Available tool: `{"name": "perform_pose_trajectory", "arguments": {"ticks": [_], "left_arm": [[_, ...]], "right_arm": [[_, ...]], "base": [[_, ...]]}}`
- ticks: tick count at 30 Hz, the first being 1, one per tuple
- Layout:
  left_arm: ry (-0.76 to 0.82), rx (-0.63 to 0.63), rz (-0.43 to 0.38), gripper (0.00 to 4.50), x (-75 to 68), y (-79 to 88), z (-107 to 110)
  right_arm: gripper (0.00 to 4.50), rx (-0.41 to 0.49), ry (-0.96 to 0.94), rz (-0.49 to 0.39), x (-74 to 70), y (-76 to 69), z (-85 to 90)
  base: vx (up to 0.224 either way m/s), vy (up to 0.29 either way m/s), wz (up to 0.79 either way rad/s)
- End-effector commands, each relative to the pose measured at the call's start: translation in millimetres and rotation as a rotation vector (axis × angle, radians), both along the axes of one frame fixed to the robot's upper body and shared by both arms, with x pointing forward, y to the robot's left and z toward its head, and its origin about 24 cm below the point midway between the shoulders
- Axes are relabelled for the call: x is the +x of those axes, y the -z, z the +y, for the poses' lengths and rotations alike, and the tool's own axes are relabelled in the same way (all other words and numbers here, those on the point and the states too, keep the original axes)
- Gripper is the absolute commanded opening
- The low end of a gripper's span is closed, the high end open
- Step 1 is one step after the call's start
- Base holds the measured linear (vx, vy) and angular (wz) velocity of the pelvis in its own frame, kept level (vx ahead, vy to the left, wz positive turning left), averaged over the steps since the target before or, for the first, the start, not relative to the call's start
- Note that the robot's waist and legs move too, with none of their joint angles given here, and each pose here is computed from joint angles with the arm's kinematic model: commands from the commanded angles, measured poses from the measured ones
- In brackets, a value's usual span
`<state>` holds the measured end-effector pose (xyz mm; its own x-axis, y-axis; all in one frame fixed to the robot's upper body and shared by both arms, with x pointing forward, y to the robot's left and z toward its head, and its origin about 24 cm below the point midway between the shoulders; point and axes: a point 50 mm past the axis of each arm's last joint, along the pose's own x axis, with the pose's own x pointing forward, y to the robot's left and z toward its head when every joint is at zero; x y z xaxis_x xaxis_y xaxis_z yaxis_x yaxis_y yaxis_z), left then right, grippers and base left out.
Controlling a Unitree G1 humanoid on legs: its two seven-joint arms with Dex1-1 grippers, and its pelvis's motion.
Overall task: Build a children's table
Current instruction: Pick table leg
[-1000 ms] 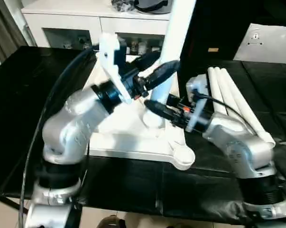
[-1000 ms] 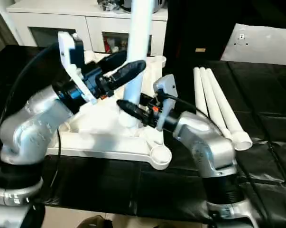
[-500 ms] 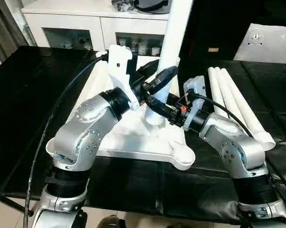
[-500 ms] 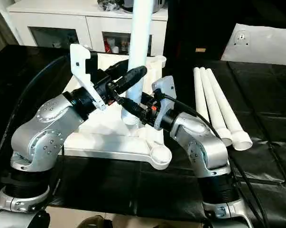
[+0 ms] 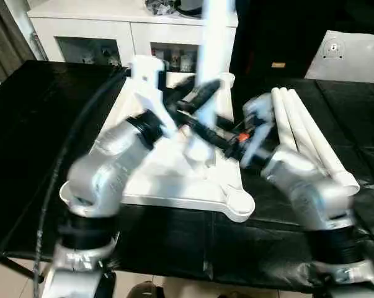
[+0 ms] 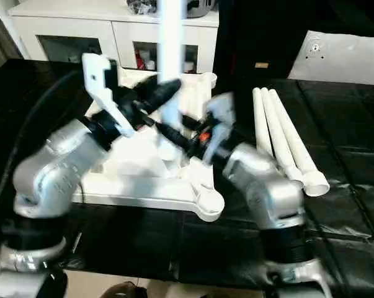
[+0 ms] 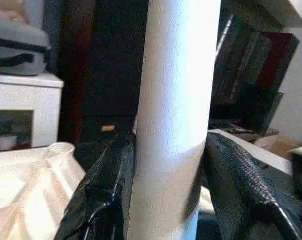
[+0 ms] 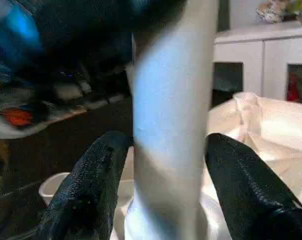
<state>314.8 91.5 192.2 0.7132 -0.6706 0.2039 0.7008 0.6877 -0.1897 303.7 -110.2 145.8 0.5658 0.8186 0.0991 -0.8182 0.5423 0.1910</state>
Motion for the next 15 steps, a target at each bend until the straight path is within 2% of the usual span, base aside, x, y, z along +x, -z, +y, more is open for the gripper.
{"name": "perform_pose_trajectory", "arguments": {"ticks": [1,4,7,10,15], "left_arm": [[0.025,-0.017,-0.002,1.86,1.2,-5.5,2],[0.111,-0.038,0.017,1.86,1.2,-6.5,3],[0.159,-0.074,0.029,1.86,1.0,-7.7,3],[0.313,-0.122,0.023,1.86,-6.2,-12.5,0],[0.422,-0.095,-0.004,1.85,-11.8,-13.9,-4]], "right_arm": [[3.11,0.027,-0.054,-0.015,-3.4,-9.4,-1.9],[3.5,-0.008,-0.109,-0.021,-5.8,-12.0,-9.3],[3.51,-0.022,-0.133,-0.013,-6.2,-13.1,-12.1],[3.51,-0.04,-0.188,-0.015,-7.4,-16.1,-15.2],[3.51,-0.049,-0.296,-0.004,-15.0,-18.3,-15.8]], "base": [[0.0,0.0,0.0],[0.0,0.0,0.0],[0.0,0.0,0.0],[0.0,0.0,0.0],[0.0,0.0,0.0]]}}
